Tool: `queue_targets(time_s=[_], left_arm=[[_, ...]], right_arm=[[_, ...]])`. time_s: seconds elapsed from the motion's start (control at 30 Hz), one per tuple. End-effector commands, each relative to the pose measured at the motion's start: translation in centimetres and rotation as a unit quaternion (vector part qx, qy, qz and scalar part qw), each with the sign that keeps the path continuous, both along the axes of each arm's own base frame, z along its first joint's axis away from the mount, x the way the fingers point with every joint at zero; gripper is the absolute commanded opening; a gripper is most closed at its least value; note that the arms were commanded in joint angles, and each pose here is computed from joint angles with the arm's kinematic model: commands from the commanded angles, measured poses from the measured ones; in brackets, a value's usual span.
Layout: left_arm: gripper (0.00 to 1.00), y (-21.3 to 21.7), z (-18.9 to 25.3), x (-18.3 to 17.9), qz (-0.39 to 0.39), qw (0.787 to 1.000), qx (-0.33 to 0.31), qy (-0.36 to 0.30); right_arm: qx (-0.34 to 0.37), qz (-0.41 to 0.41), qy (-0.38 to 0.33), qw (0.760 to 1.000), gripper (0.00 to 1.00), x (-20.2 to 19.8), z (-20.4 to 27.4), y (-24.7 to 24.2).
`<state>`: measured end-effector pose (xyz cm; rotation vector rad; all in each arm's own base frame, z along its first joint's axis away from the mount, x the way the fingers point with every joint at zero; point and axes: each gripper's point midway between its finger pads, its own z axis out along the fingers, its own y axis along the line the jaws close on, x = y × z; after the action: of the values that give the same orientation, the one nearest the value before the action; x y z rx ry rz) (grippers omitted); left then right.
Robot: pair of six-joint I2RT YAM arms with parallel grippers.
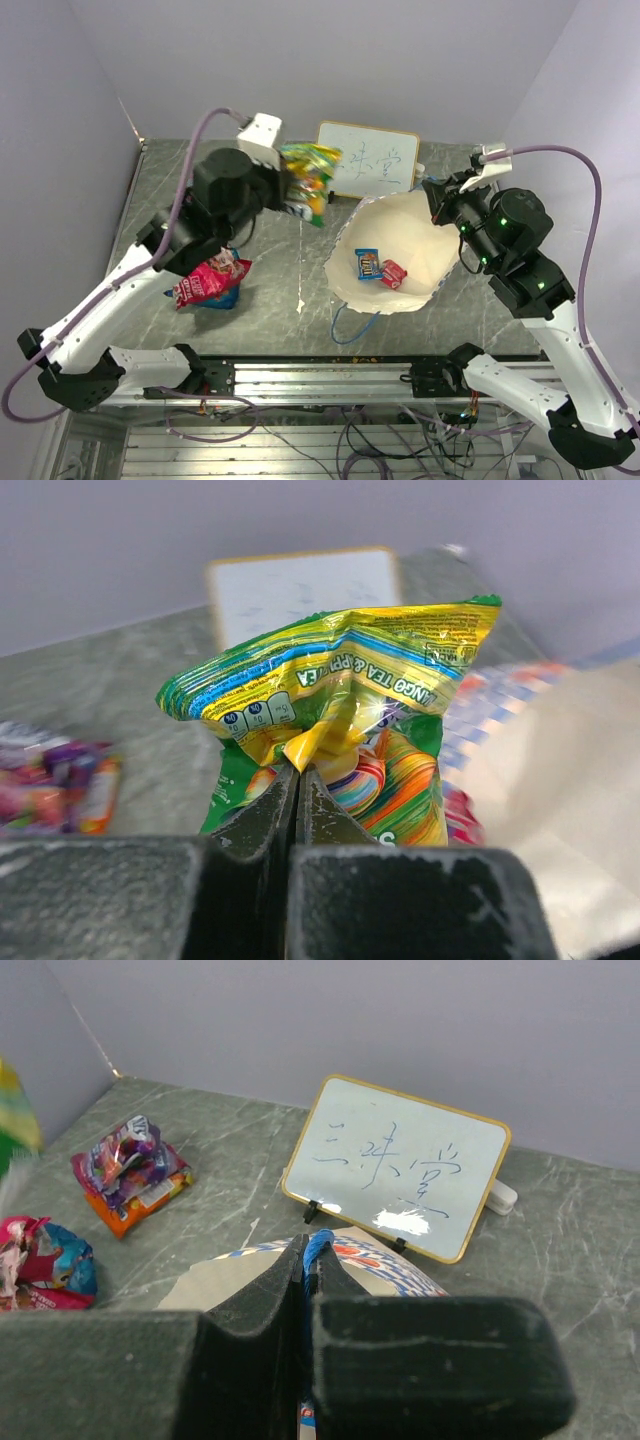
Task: Take the snacks out of the paper bag
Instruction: Place the snack at the center of the board.
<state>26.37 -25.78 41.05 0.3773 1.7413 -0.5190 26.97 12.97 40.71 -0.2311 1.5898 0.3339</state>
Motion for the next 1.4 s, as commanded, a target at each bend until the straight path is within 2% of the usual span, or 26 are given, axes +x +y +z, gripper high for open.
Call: queue_targets(time_s=[0.0,0.1,0.2,0.4,0.53,0.67,0.83,1.03,1.37], left_arm=[[0.07,7.5,0.4,4.2,0.136,0.991,0.013,0.003],[0.07,13.7,-2.0,9.0,0.236,0.970,0.007,0.048],[0.07,17.1,-4.2,12.7,0.259,0.963,-0.004,0.070],[0.07,22.5,-7.3,18.5,0.249,0.966,0.068,0.027],[0.07,25.6,-10.6,21.2,0.201,0.969,0.131,0.053],[0.07,26.4,-14.1,22.6,0.128,0.969,0.191,0.085],[0.07,26.8,-16.8,23.8,0.088,0.961,0.235,0.114],[0.07,24.9,-19.5,24.5,0.027,0.968,0.208,0.140],[0.07,24.0,-24.0,25.6,0.006,0.966,0.182,0.185]], right_arm=[[0.006,-0.018,-0.026,0.999,0.00,0.2,1.3,-0.6],[-0.001,-0.019,-0.029,0.999,0.00,0.4,1.7,-0.6],[-0.018,-0.011,-0.033,0.999,0.00,0.6,2.0,-0.4],[-0.038,-0.002,-0.038,0.999,0.00,0.9,2.4,0.0],[-0.060,0.022,-0.029,0.998,0.00,1.0,2.3,0.8],[-0.063,0.025,-0.022,0.997,0.00,1.2,1.9,1.0],[-0.074,0.031,-0.009,0.997,0.00,2.0,1.0,1.7],[-0.092,0.046,-0.003,0.995,0.00,2.8,0.5,2.6],[-0.101,0.048,-0.002,0.994,0.00,3.2,-0.1,2.8]])
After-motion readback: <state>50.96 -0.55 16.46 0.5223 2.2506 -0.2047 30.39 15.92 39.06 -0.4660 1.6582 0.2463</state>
